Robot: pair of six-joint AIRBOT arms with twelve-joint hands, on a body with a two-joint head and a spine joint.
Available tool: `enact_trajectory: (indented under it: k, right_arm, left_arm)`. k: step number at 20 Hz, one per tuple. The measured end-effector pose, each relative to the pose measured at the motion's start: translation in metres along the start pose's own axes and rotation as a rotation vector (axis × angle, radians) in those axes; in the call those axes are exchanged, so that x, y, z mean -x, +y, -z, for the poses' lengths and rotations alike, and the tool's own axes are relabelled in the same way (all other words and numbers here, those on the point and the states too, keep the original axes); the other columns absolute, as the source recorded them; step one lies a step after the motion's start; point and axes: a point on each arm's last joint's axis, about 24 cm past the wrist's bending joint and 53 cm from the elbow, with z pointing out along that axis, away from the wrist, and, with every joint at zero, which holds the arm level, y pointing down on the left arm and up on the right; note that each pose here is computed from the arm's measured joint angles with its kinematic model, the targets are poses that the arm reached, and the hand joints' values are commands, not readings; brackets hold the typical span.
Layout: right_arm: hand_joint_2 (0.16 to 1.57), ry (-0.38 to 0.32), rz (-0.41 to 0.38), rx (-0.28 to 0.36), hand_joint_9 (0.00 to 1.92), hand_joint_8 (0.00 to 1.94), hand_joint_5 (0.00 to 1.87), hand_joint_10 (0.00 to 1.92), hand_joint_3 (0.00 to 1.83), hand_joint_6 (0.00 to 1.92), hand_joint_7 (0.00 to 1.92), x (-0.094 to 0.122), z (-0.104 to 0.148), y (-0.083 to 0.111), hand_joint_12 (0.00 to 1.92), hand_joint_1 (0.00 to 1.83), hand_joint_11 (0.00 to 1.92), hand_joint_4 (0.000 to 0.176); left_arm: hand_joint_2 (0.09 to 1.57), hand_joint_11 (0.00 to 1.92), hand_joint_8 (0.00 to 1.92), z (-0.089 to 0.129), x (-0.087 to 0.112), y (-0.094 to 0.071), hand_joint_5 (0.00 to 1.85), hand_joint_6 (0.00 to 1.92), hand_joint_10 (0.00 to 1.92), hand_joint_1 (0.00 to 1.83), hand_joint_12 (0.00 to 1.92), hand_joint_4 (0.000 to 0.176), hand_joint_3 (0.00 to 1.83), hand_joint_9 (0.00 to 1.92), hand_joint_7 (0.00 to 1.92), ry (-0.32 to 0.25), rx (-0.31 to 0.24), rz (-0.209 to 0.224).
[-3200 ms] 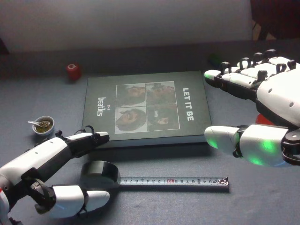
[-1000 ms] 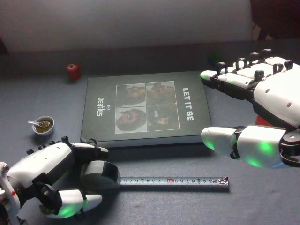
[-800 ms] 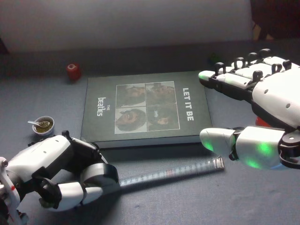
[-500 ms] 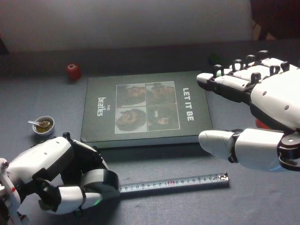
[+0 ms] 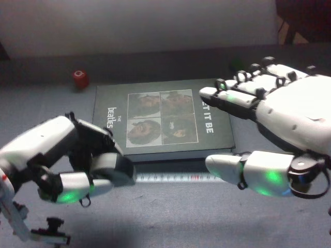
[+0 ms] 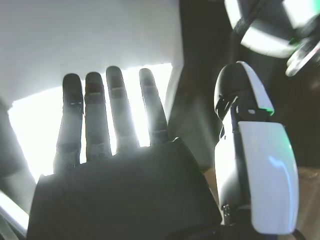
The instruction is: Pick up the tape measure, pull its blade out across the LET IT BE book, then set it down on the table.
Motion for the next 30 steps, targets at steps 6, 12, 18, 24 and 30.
enact_trajectory:
  k: [6, 12, 18, 24, 30]
  right_arm:
    - [1.18, -0.072, 0.079, 0.001, 0.16, 0.0, 0.16, 0.01, 0.0, 0.01, 0.21, 0.02, -0.021, 0.003, 0.57, 0.12, 0.0, 0.102]
    - [1.08, -0.125, 0.042, 0.006, 0.18, 0.01, 0.21, 0.01, 0.0, 0.01, 0.27, 0.039, -0.03, 0.006, 0.76, 0.7, 0.0, 0.0]
    - [1.08, -0.127, 0.12, -0.028, 0.31, 0.01, 0.4, 0.01, 0.0, 0.02, 0.41, 0.033, -0.053, 0.003, 0.91, 0.94, 0.0, 0.0]
    - [1.11, -0.128, 0.111, -0.094, 0.47, 0.01, 0.5, 0.03, 0.0, 0.02, 0.53, 0.026, -0.083, -0.013, 1.07, 1.03, 0.04, 0.0]
    - [1.12, -0.091, 0.022, -0.109, 0.62, 0.03, 0.62, 0.06, 0.0, 0.03, 0.66, 0.016, -0.102, 0.001, 1.14, 1.03, 0.19, 0.0]
  left_arm:
    - [1.07, 0.82, 0.86, -0.01, 0.045, -0.027, 1.13, 0.55, 1.2, 1.39, 1.09, 0.0, 0.0, 0.93, 1.09, -0.062, -0.089, -0.009]
    - [1.07, 0.83, 0.83, -0.019, 0.058, -0.044, 1.13, 0.58, 1.18, 1.39, 1.08, 0.0, 0.0, 0.94, 1.1, -0.043, -0.149, -0.084]
    - [1.07, 0.83, 0.83, -0.027, 0.072, -0.049, 1.12, 0.57, 1.18, 1.39, 1.08, 0.0, 0.0, 0.94, 1.11, -0.06, -0.15, -0.084]
    - [1.07, 0.83, 0.84, -0.032, 0.071, -0.05, 1.11, 0.57, 1.19, 1.39, 1.08, 0.0, 0.0, 0.94, 1.11, -0.061, -0.145, -0.057]
    - [1.07, 0.82, 0.85, -0.037, 0.082, -0.054, 1.1, 0.56, 1.19, 1.39, 1.07, 0.0, 0.0, 0.93, 1.11, -0.075, -0.152, -0.063]
